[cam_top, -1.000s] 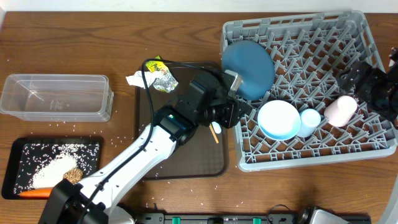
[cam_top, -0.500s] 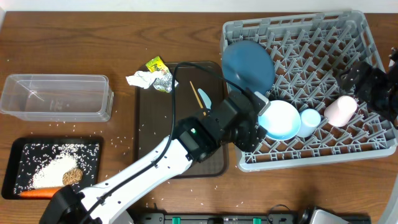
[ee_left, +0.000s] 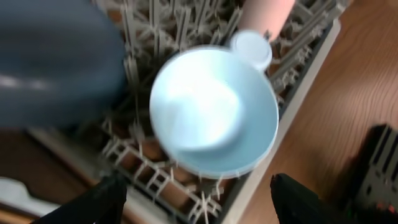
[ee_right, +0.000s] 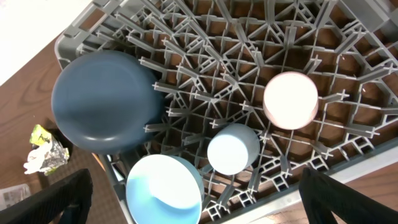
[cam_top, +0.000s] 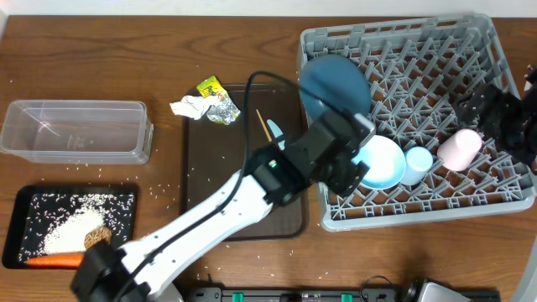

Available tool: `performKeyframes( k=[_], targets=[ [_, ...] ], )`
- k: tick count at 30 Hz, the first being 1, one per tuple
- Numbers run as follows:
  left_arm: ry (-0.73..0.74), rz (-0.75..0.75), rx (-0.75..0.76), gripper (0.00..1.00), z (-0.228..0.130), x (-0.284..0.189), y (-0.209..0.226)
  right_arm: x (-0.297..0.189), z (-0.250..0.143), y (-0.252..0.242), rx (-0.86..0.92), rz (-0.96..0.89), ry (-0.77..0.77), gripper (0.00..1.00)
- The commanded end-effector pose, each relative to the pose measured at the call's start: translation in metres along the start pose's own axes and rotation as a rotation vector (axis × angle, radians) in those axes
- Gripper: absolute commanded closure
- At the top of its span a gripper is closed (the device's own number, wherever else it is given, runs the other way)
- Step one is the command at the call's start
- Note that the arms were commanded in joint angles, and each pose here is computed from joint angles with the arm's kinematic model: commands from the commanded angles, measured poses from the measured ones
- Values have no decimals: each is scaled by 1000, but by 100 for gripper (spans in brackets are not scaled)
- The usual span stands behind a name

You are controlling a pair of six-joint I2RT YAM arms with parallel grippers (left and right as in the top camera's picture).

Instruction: Sort waste into correct bins and load items into the dishwasher rack

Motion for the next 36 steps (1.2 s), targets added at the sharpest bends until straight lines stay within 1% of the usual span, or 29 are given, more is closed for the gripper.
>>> performKeyframes(
  k=[1, 4, 5, 7, 10, 13, 15, 19, 25, 31, 33, 34, 36],
  targets=[
    [9, 15, -1, 25, 10, 15, 5, -2, 0, -2, -10, -6, -3, 1],
    [19, -1, 0, 26, 11, 30, 4, -2, 0, -2, -10, -6, -2, 1],
    [25, -35, 20, 28, 10, 35, 0, -2, 0, -2, -9, -7, 0, 1],
    [41, -100, 79, 32, 6, 42, -10, -2, -1, -2, -9, -7, 2, 1],
    [54, -128, 191, 32, 0, 47, -24, -2, -2, -3, -8, -9, 4, 1],
    [50, -159, 343, 32, -5, 48, -43, -2, -1, -2, -8, -8, 4, 1],
    [53, -176, 411, 32, -9, 50, -55, -2, -1, -2, -8, -8, 3, 1],
    [90, -213, 500, 32, -25, 62, -74, -2, -1, -2, -8, -8, 4, 1],
    [147, -139, 575, 32, -42, 84, -73, -2, -2, -3, -8, -9, 7, 1],
    [145, -48, 604, 32, -40, 91, -61, -2, -2, -3, -7, -9, 7, 1],
    [145, -46, 606, 36, -40, 91, -61, -2, -2, -3, -7, -9, 7, 1],
    [143, -46, 606, 39, -39, 91, -61, -2, -2, -3, -7, -9, 7, 1],
    [142, -46, 606, 50, -39, 92, -61, -2, -2, -3, -7, -10, 8, 1]
  ],
)
Point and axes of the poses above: each gripper's point midway between its finger pads, its own x axis out along the fingers, its own y axis along the line the jaws close on, z = x × y, the point moved 3 cm from there along -x, back along the fingers, and after that the axes turned 3 degrees about x, right-handed, at the moved point
